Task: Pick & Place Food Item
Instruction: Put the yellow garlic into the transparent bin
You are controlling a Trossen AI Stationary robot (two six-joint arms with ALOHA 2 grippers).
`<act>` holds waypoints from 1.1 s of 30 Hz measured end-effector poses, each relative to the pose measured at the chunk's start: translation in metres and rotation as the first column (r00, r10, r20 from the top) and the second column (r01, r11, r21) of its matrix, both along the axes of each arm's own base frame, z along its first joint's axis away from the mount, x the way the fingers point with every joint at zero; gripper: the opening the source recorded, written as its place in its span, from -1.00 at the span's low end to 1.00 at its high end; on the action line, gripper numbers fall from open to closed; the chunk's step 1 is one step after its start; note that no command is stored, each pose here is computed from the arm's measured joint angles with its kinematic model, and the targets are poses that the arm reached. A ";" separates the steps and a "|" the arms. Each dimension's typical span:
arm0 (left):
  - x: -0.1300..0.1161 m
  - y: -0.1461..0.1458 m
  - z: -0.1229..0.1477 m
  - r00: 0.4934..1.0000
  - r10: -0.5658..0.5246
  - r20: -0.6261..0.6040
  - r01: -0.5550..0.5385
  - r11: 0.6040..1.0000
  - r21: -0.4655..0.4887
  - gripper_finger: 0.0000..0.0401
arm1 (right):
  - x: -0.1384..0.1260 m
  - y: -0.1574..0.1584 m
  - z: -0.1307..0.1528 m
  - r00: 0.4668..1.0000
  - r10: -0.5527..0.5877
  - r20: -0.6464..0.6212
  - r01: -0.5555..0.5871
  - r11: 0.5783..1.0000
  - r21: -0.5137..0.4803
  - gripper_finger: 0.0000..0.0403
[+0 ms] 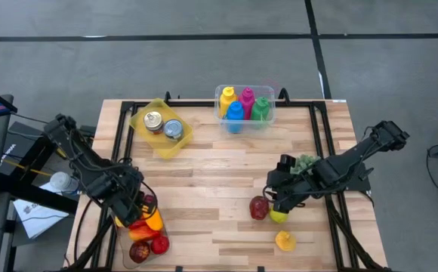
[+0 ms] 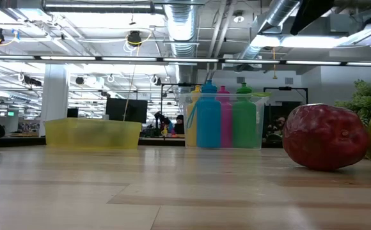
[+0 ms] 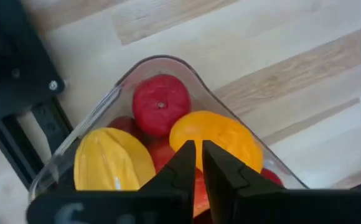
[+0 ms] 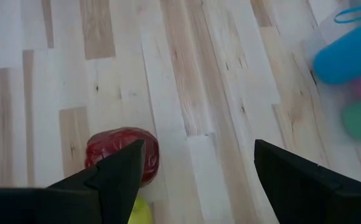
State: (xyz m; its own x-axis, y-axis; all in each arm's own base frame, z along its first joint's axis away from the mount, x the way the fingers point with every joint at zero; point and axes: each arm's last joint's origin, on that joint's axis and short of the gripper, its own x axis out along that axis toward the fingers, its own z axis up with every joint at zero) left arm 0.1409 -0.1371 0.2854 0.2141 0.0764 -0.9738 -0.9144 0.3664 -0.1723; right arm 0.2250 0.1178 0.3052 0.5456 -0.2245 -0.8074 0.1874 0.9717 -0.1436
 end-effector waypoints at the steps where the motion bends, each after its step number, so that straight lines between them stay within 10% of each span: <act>1: 0.001 -0.001 -0.001 1.000 -0.014 -0.004 0.014 1.000 0.006 -0.93 | 0.000 0.000 0.000 1.000 0.000 0.001 0.000 1.000 0.001 0.45; 10: 0.009 -0.011 -0.037 0.991 -0.076 -0.112 0.081 0.996 0.045 -1.00 | -0.003 -0.002 0.004 1.000 0.005 0.008 -0.006 1.000 0.020 0.45; 23: 0.024 -0.027 -0.046 0.993 -0.102 0.065 0.109 0.987 -0.118 -0.99 | -0.004 -0.002 0.004 1.000 0.028 -0.007 -0.028 1.000 0.010 0.45; 33: 0.030 -0.010 0.005 0.854 0.062 0.517 0.061 0.974 -0.216 -0.87 | -0.005 0.002 0.002 0.993 0.094 -0.069 -0.085 0.988 0.127 0.45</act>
